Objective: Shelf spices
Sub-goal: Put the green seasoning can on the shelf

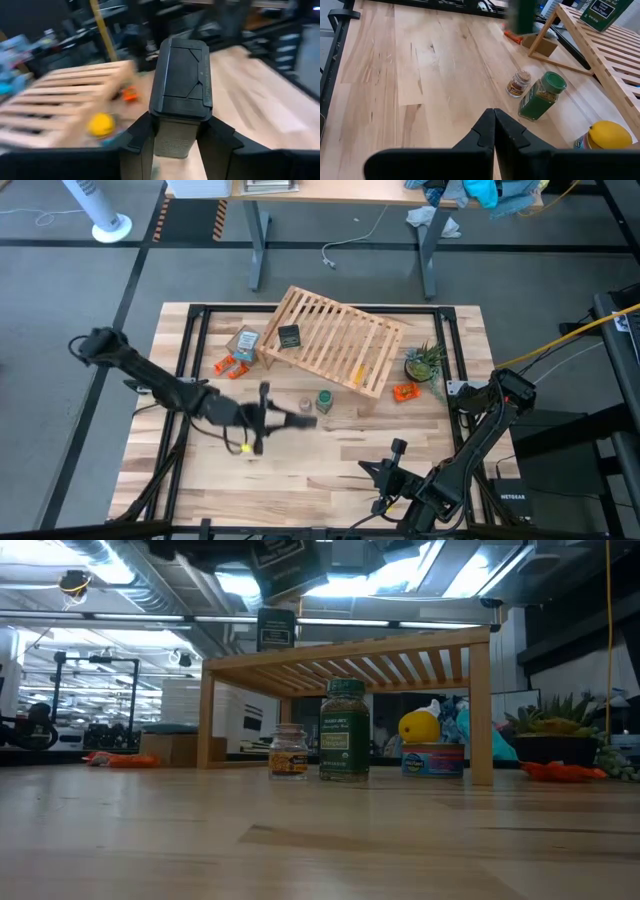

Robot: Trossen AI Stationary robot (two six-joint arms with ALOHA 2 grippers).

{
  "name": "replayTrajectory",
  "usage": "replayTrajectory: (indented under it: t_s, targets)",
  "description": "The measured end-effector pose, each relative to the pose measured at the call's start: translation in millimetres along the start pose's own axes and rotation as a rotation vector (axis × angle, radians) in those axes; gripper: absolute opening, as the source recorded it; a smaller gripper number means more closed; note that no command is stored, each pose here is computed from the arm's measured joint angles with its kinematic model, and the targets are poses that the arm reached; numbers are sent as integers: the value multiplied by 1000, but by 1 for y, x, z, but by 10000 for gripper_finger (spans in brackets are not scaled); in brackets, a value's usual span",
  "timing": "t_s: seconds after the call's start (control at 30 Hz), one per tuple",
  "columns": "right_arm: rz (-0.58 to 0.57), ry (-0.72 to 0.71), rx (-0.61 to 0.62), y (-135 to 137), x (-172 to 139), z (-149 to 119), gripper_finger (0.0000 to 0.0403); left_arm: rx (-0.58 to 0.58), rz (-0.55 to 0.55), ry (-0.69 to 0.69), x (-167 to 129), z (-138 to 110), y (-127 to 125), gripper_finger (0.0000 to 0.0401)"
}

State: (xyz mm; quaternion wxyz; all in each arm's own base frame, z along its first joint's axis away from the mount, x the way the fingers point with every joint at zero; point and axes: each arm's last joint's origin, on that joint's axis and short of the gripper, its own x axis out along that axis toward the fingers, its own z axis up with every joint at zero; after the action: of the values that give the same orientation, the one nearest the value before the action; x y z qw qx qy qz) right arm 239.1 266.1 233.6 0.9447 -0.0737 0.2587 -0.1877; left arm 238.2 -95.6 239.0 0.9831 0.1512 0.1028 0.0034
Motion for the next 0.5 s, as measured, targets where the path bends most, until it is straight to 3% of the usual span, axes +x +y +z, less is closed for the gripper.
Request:
replayTrajectory:
  t_s: [0.33,0.5]
  targets:
    - [-6,-8,-30,0,0,0,5,-21,129,106,-8,35,81,109]
    - [-6,-8,-30,0,0,0,5,-40,87,80,-9,50,108,109]
